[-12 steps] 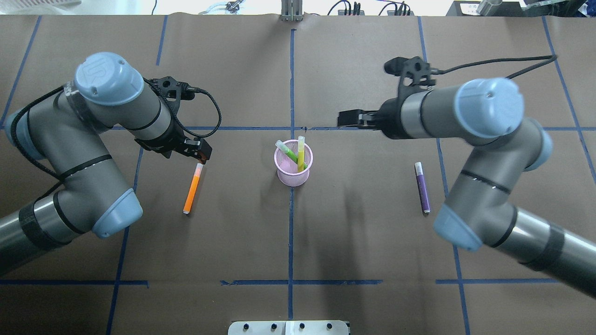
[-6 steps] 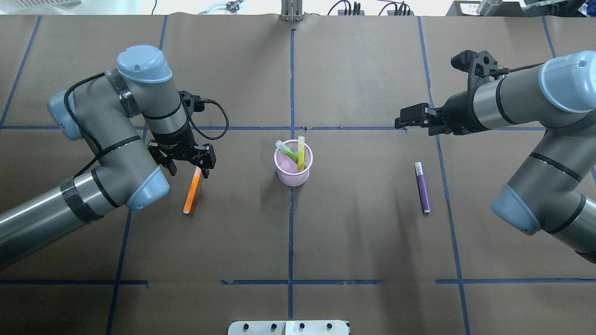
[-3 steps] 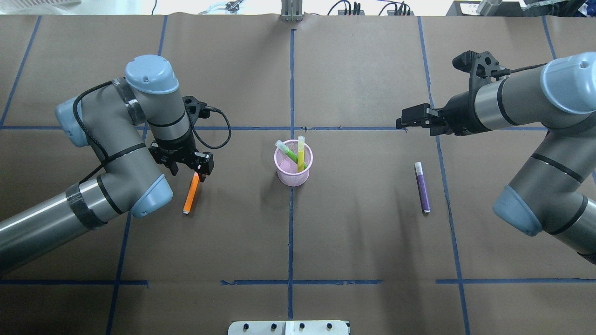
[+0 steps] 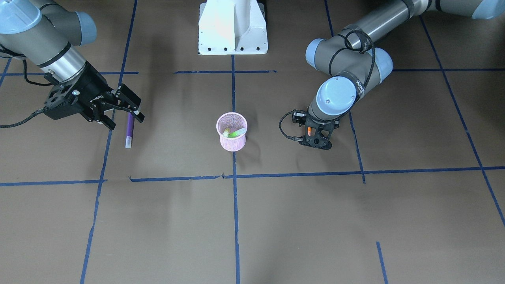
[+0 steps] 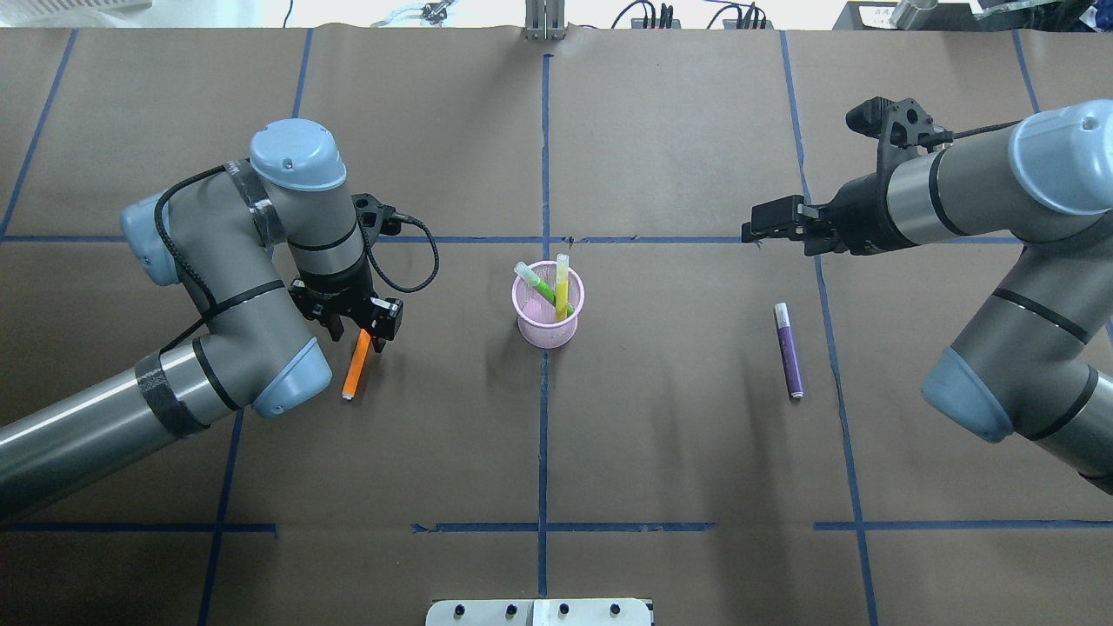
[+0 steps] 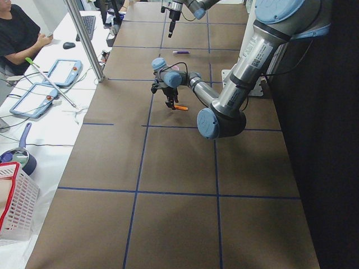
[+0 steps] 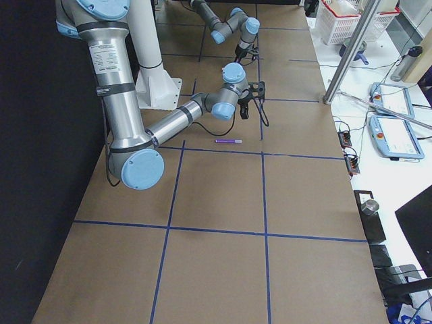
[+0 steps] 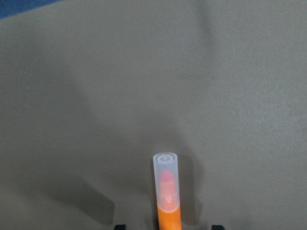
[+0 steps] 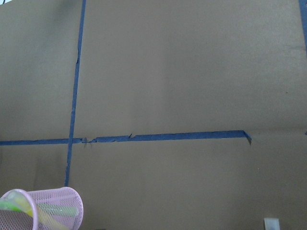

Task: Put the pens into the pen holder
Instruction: 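Close the left gripper on the orange marker and lift it, then carry the orange marker with the left gripper and drop it into the holder, then lower the right gripper onto the purple marker while the left gripper withdraws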

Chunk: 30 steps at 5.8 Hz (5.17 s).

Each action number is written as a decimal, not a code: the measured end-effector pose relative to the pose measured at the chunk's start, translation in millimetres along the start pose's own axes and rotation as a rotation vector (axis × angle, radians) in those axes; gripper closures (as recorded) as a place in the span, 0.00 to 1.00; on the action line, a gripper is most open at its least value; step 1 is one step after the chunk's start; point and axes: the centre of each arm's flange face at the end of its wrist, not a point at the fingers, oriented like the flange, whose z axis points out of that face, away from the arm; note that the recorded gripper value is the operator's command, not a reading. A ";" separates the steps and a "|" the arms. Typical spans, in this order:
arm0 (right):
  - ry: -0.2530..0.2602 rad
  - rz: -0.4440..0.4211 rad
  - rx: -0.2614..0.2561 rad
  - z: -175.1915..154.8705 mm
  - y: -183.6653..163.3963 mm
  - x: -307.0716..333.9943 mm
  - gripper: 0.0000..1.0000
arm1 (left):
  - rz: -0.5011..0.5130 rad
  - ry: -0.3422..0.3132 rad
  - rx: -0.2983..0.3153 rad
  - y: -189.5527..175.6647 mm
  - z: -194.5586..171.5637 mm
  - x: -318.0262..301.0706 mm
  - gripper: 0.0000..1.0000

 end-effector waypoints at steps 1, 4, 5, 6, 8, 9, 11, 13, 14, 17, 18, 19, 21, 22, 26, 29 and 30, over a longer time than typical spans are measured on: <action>0.001 0.000 0.000 0.2 0.1 0.4 0.01 | 0.002 -0.001 -0.002 0.7 1.4 1.4 0.45; -0.001 0.000 0.000 0.0 0.0 -0.5 0.01 | 0.001 -0.018 0.003 -2.1 5.8 1.1 0.56; 0.000 0.000 0.000 0.1 -0.1 -0.4 0.01 | 0.000 -0.020 0.001 -2.3 7.4 1.1 0.67; 0.000 0.000 0.000 0.0 0.0 -0.3 0.01 | 0.000 -0.021 0.000 -2.2 8.0 1.1 0.93; 0.000 0.000 0.000 -0.3 0.2 -0.1 0.01 | 0.004 -0.018 0.003 -2.4 7.9 1.6 1.00; -0.001 -0.001 0.000 -0.5 0.3 -0.3 0.01 | 0.013 -0.008 0.016 -3.2 1.8 8.1 1.00; -0.002 -0.001 0.004 -1.9 -0.5 -0.5 0.01 | 0.018 0.053 0.168 7.7 -63.0 54.1 1.00; -0.002 -0.001 0.006 -2.5 -0.9 -0.5 0.01 | -0.114 0.147 0.376 28.9 -151.6 108.3 1.00; -0.003 -0.001 0.007 -2.5 -1.0 -0.6 0.00 | -0.203 0.185 0.479 32.6 -185.2 132.5 1.00; -0.004 -0.002 0.008 -2.6 -0.9 -0.4 0.00 | -0.279 0.200 0.711 50.0 -167.3 200.2 1.00; -0.005 -0.005 0.016 -2.2 -1.4 -1.5 0.00 | -0.279 0.171 0.763 54.3 -149.1 212.9 1.00; -0.004 -0.007 0.030 -2.1 -2.5 -2.8 0.01 | -0.282 0.143 0.795 55.6 -134.8 219.3 1.00; -0.001 -0.013 0.040 -2.4 -3.1 -1.8 0.00 | -0.286 0.116 0.815 50.9 -114.2 218.3 0.94; 0.016 -0.004 0.046 -3.4 -0.8 8.6 0.00 | -0.288 0.121 0.830 45.9 -104.7 218.1 0.68; 0.066 0.034 -0.001 -3.4 10.5 29.6 0.00 | -0.286 0.152 0.851 44.0 -107.0 217.8 0.07; 0.173 0.093 -0.081 18.7 16.5 38.4 0.05 | -0.293 0.224 0.899 64.4 -149.6 192.2 0.07; 0.227 0.112 -0.124 40.1 22.5 40.5 0.10 | -0.302 0.237 0.908 63.8 -162.6 180.0 0.07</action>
